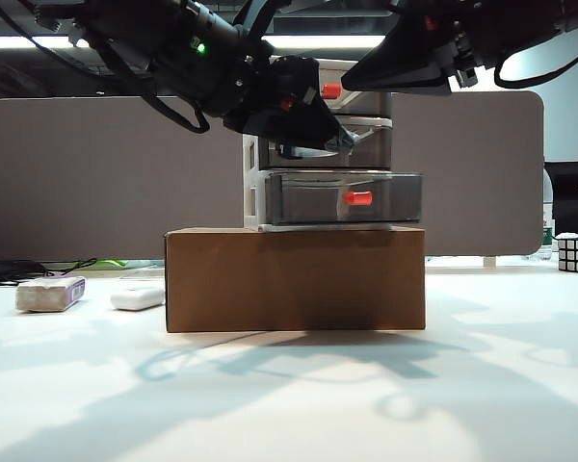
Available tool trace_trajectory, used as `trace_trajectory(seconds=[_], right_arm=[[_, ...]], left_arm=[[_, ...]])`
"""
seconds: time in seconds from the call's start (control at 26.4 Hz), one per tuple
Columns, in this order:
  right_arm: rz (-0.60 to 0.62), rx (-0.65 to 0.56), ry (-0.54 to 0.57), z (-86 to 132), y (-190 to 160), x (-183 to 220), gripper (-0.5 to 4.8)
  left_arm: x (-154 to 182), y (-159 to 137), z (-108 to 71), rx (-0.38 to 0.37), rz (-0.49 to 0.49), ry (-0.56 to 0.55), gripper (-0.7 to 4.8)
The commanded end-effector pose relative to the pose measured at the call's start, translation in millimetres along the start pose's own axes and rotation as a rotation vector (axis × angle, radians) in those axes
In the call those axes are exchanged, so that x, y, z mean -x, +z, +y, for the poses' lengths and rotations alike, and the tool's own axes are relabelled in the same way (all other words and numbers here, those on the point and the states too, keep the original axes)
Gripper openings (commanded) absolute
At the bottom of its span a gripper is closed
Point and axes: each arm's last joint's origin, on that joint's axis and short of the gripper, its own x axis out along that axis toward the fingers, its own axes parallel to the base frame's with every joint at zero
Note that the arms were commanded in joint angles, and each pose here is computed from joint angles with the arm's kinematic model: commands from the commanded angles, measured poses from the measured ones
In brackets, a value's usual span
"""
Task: Open the third layer of the drawer on the table, pick up the transparent tape on the table and put it in, and finally close the drawer.
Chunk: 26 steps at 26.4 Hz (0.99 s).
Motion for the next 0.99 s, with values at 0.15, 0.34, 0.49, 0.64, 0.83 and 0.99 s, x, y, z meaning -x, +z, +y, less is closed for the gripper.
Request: trace_trajectory(seconds=[0.15, 0.34, 0.49, 0.64, 0.83, 0.99], right_arm=[[-0.015, 0.012, 0.010, 1, 4, 1, -0.05], [-0.014, 0.011, 0.011, 1, 4, 1, -0.05], [-0.010, 0.008, 0.012, 1, 3, 1, -0.05], [-0.012, 0.008, 0.026, 2, 4, 2, -0.05], [-0.010, 0.007, 0.026, 2, 4, 2, -0.05], [-0.005, 0.003, 0.026, 2, 3, 2, -0.05]], left_arm=[[1, 3, 1.0, -0.007, -0.014, 0.004, 3.19], [1, 3, 0.1, -0.004, -0.021, -0.013, 3.45], [0, 3, -3.5, -0.002, -0.017, -0.045, 3.45], [0, 3, -7.8, -0.001, 0.001, -0.062, 3.45], [6, 8, -6.9, 0.018, 0.001, -0.052, 3.40], [27, 16, -8.9, 0.230, 0.038, -0.102, 1.96]])
